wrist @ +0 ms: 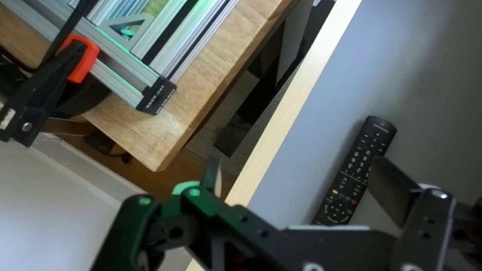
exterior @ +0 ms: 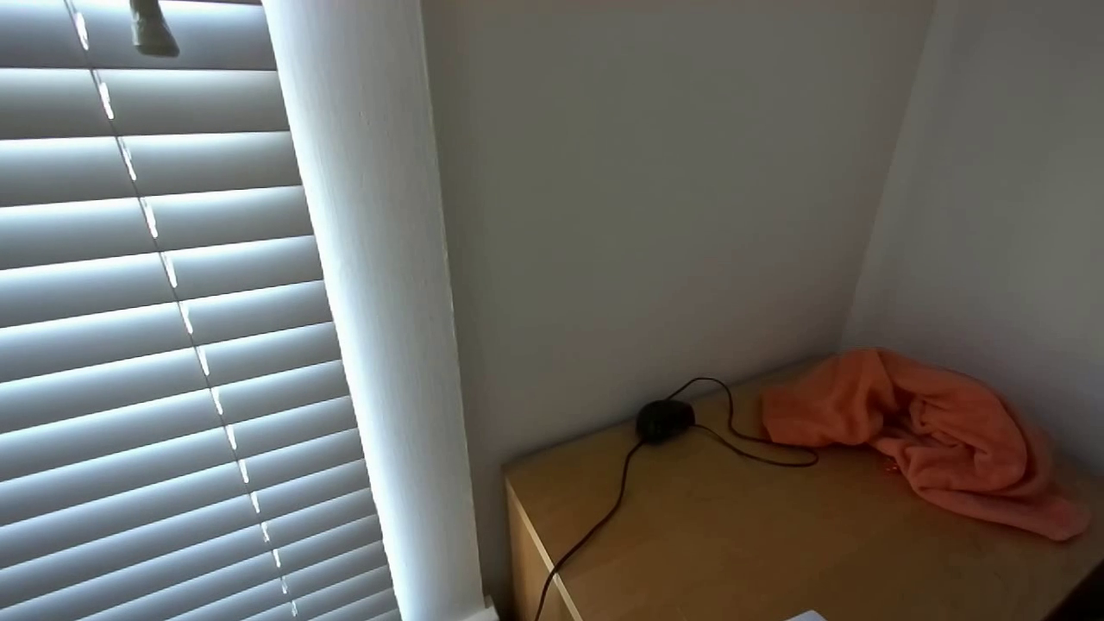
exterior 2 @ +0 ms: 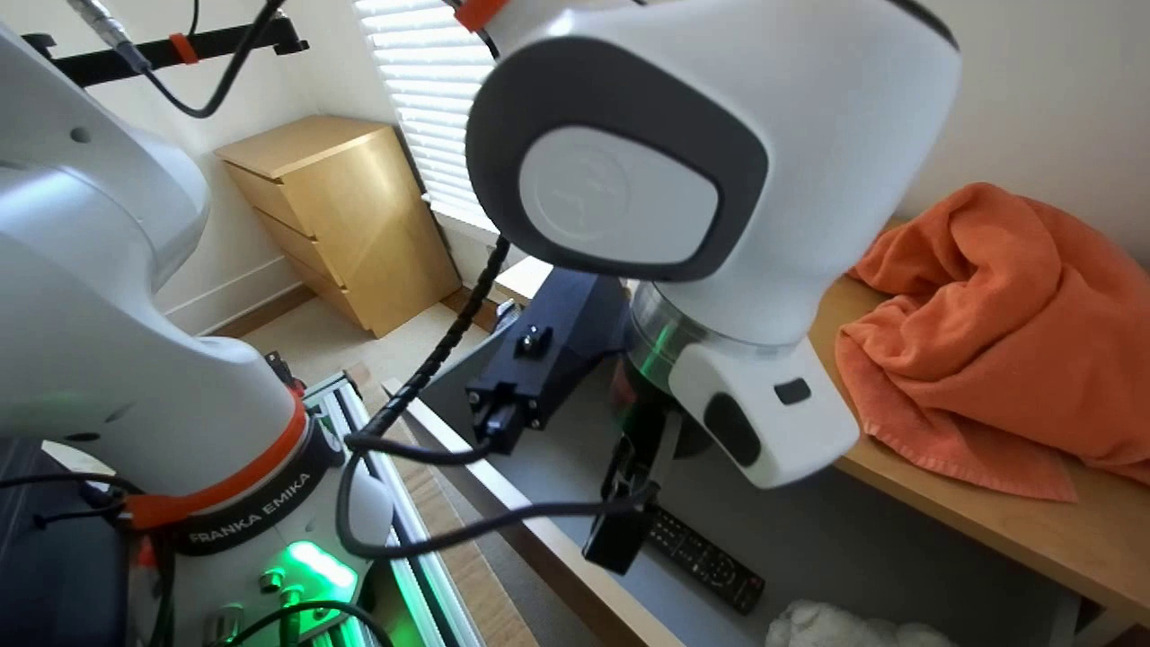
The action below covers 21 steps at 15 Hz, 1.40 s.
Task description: Remove the remote controller from the opened drawer and put it on the counter top pointing forward
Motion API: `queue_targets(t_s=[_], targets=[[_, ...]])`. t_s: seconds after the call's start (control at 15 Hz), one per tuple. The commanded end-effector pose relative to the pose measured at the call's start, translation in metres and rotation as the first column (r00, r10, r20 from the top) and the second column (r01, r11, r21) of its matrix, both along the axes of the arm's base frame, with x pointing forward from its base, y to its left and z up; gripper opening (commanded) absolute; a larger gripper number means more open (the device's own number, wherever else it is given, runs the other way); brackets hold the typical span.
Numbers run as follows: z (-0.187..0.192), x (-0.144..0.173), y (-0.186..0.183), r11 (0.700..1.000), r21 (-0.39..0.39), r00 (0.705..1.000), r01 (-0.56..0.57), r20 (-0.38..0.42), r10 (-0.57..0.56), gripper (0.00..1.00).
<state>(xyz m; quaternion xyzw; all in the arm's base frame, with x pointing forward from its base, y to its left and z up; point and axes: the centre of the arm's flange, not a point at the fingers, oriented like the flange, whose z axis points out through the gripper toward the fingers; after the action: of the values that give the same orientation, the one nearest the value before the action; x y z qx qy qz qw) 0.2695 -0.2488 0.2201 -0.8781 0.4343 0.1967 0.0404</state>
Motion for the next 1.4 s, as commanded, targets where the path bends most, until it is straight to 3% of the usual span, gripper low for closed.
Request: queue_targets(t_s=[0.0,0.33,0.53,0.87,1.2,1.27,1.33], targets=[[-0.008,-0.001,-0.002,1.0,0.003,1.0,-0.001,-0.013,0.001,1.0],[-0.003,0.004,-0.002,1.0,-0.004,1.0,-0.009,-0.003,0.009,1.0],[-0.044,0.006,-0.002,1.0,-0.014,1.0,0.015,-0.021,-0.016,1.0],[-0.099,0.008,-0.001,0.998,-0.009,0.994,0.068,0.086,-0.067,1.0],[-0.138,0.025,0.01,0.989,0.085,0.979,0.121,0.156,-0.134,1.0],[-0.11,0.017,0.016,0.993,0.051,0.985,0.108,0.133,-0.114,1.0],[-0.116,0.021,0.018,0.992,0.066,0.983,0.112,0.139,-0.12,1.0]])
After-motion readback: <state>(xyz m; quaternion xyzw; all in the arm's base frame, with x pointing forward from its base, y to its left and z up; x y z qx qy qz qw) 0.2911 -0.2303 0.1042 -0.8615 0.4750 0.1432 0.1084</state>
